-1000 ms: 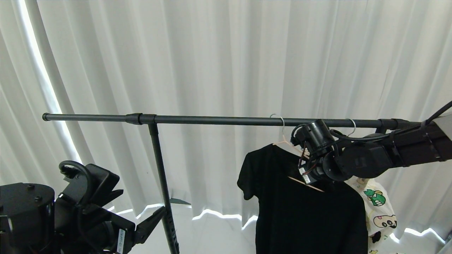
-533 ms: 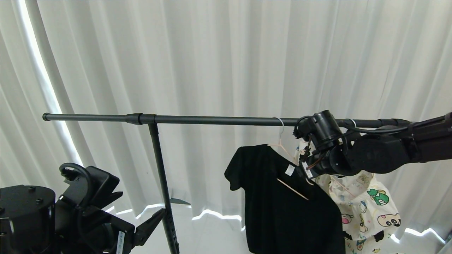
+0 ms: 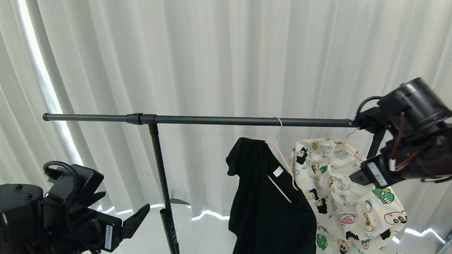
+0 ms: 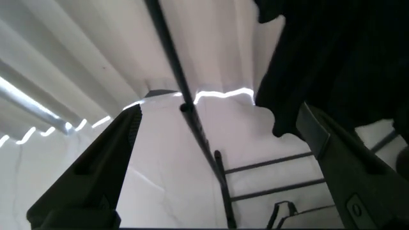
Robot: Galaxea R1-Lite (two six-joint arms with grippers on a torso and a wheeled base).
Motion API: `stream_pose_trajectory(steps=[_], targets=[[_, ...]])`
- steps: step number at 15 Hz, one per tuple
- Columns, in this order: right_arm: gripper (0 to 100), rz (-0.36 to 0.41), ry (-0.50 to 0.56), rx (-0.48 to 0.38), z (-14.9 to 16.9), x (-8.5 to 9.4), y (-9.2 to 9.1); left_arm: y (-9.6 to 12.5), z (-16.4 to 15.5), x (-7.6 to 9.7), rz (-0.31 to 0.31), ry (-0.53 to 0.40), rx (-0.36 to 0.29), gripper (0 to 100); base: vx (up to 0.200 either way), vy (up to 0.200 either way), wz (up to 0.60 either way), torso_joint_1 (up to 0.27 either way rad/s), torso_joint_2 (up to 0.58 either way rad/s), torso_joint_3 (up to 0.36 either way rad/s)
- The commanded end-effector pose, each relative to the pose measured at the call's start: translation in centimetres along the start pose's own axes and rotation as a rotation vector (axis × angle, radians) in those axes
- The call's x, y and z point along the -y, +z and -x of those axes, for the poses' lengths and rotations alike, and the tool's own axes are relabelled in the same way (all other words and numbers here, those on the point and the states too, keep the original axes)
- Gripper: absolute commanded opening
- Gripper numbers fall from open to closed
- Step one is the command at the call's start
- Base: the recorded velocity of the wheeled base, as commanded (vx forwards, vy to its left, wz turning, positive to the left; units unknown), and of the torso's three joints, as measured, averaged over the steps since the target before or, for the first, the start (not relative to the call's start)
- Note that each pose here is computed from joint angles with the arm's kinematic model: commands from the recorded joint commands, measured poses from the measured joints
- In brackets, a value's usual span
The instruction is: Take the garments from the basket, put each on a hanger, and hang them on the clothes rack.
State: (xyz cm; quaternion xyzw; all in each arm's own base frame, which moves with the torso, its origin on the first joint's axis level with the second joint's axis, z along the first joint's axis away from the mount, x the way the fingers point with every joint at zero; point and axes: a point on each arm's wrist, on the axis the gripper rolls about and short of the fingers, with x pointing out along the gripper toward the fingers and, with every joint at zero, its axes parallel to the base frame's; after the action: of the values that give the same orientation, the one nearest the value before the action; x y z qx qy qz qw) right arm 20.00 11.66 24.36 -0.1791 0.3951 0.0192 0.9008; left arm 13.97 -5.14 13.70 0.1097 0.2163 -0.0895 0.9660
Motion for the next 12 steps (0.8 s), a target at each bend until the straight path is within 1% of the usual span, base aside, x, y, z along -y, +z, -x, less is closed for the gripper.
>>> stream_pose_trajectory(steps=[1, 3, 5, 8, 11, 12], targets=[[100, -0.08, -0.067, 0.041, 4.4, 4.7, -2.7, 0.5, -0.1, -0.9, 0.028, 0.055, 0.015, 100, 0.0, 0.0, 0.0, 0.0, 0.0, 0.0], [100, -0.043, -0.15, 0.024, 5.2, 7.2, -4.6, 1.3, 0.0, -1.8, 0.052, 0.101, 0.043, 100, 0.0, 0.0, 0.0, 0.0, 0.0, 0.0], [100, -0.017, -0.193, 0.011, 5.8, 8.3, -6.0, 1.3, 0.1, -2.4, 0.062, 0.161, 0.039, 100, 0.0, 0.0, 0.0, 0.0, 0.0, 0.0], [100, -0.039, -0.188, 0.048, 5.8, 8.5, -5.8, 1.2, 0.1, -2.6, 0.065, 0.229, 0.029, 100, 0.0, 0.0, 0.0, 0.0, 0.0, 0.0], [100, -0.042, -0.189, 0.061, 5.8, 8.5, -5.6, 1.3, 0.2, -2.6, 0.063, 0.237, 0.032, 100, 0.0, 0.0, 0.0, 0.0, 0.0, 0.0], [100, -0.042, -0.188, 0.058, 5.7, 8.5, -5.6, 1.2, 0.3, -2.6, 0.061, 0.241, 0.034, 100, -0.2, 0.0, 0.0, 0.007, 0.01, 0.012]])
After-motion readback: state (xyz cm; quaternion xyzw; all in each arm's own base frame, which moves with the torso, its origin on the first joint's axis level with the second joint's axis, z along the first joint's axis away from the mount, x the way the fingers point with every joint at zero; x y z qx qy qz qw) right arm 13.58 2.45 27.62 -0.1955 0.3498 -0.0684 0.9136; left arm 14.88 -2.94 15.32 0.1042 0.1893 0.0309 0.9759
